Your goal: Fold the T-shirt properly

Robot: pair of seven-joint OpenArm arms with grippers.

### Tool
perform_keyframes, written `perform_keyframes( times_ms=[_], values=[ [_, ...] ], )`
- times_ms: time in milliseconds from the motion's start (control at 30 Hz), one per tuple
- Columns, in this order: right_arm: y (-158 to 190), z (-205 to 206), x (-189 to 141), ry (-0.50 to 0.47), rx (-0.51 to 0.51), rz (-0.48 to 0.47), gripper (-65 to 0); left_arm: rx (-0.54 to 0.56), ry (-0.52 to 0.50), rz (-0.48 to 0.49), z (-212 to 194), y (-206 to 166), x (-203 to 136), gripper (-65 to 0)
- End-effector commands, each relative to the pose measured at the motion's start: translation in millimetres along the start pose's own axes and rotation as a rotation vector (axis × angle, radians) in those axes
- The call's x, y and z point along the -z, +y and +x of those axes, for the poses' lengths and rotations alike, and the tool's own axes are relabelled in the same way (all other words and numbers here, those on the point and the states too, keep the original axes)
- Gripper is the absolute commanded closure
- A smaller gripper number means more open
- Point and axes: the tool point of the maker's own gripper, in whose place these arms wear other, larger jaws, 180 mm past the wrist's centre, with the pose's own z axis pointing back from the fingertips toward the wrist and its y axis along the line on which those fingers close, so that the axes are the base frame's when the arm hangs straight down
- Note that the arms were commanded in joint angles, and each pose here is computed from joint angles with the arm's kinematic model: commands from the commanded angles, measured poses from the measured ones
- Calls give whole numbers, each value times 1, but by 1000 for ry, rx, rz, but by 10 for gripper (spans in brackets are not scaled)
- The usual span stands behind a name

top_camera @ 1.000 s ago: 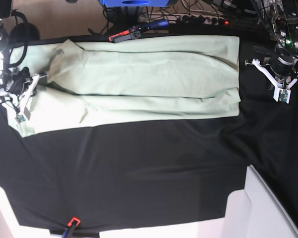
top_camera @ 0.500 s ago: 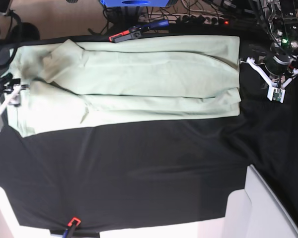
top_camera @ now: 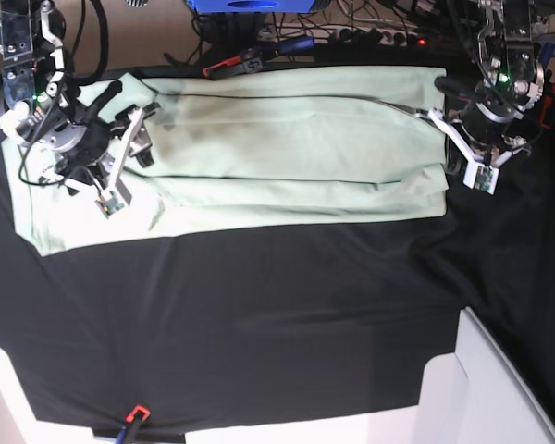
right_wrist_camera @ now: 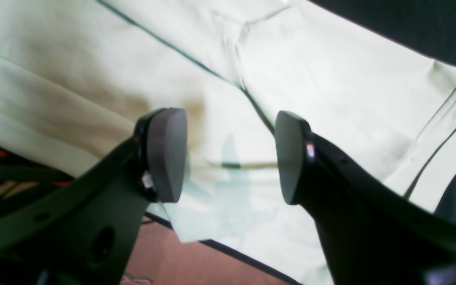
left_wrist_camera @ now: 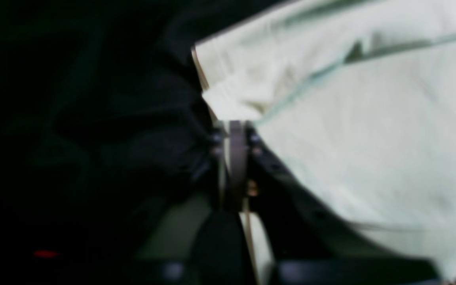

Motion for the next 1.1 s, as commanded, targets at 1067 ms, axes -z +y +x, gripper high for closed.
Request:
perform_keyframes(
  times_ms=[1067],
  values=[
    [-5, -12, 1, 25, 1, -15, -338, 21, -52, -131, 24, 9, 35, -339]
  ],
)
